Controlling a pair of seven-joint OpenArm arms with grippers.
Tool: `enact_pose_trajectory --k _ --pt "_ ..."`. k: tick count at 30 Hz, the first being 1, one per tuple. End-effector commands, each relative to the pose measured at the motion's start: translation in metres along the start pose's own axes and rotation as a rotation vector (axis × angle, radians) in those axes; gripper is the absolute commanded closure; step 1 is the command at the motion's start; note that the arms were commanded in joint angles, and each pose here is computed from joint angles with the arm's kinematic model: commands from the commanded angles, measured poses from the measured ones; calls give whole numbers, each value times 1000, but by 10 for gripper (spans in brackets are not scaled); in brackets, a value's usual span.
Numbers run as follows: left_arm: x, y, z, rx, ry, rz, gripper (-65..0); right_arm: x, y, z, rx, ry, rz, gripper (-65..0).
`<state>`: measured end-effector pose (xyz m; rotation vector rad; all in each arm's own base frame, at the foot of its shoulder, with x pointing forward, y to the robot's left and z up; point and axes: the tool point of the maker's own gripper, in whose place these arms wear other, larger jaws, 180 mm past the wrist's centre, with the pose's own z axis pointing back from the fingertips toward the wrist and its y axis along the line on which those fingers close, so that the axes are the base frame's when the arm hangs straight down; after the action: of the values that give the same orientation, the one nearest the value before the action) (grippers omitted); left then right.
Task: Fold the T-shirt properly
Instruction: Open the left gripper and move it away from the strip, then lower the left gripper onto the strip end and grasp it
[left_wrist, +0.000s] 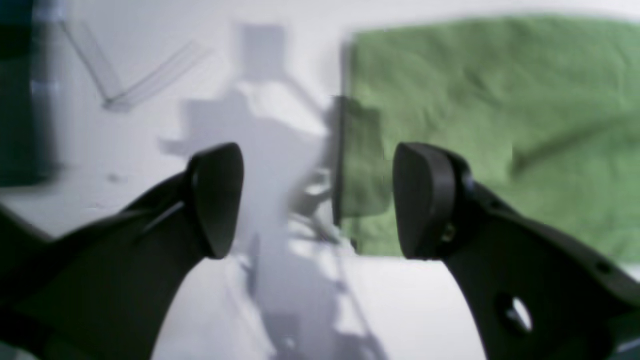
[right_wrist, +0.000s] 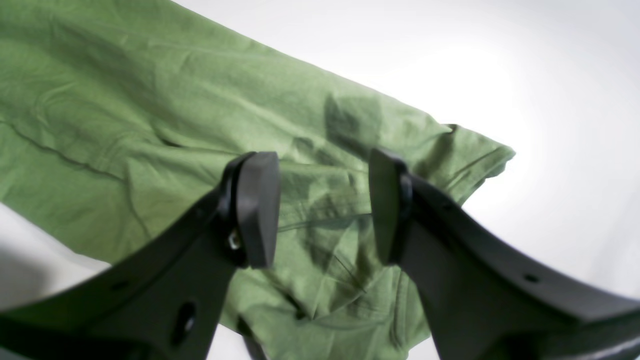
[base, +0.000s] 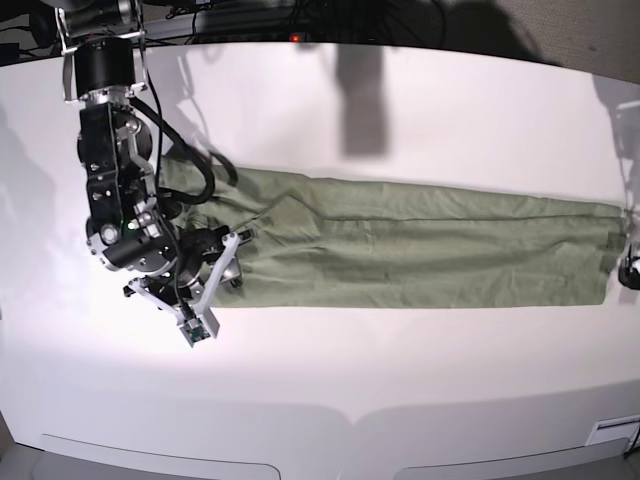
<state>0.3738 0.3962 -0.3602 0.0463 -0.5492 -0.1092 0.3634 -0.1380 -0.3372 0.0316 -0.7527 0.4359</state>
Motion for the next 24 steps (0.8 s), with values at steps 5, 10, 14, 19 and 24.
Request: enact_pose_trajectory --k 5,10,14,19,24 --pt "-5 22 1 -100 11 129 -452 18 -5 6 -4 -54 23 -291" --pt "3 27 0 -126 -23 229 -450 19 6 6 56 -59 22 -291" --pt "-1 11 -6 -167 -2 241 -450 20 14 7 99 -65 3 -291" --pt "-16 -12 -21 -208 31 244 -450 19 14 7 102 -59 10 -291" --pt "-24 -13 -29 -188 15 226 -451 17 15 7 106 -52 16 -291"
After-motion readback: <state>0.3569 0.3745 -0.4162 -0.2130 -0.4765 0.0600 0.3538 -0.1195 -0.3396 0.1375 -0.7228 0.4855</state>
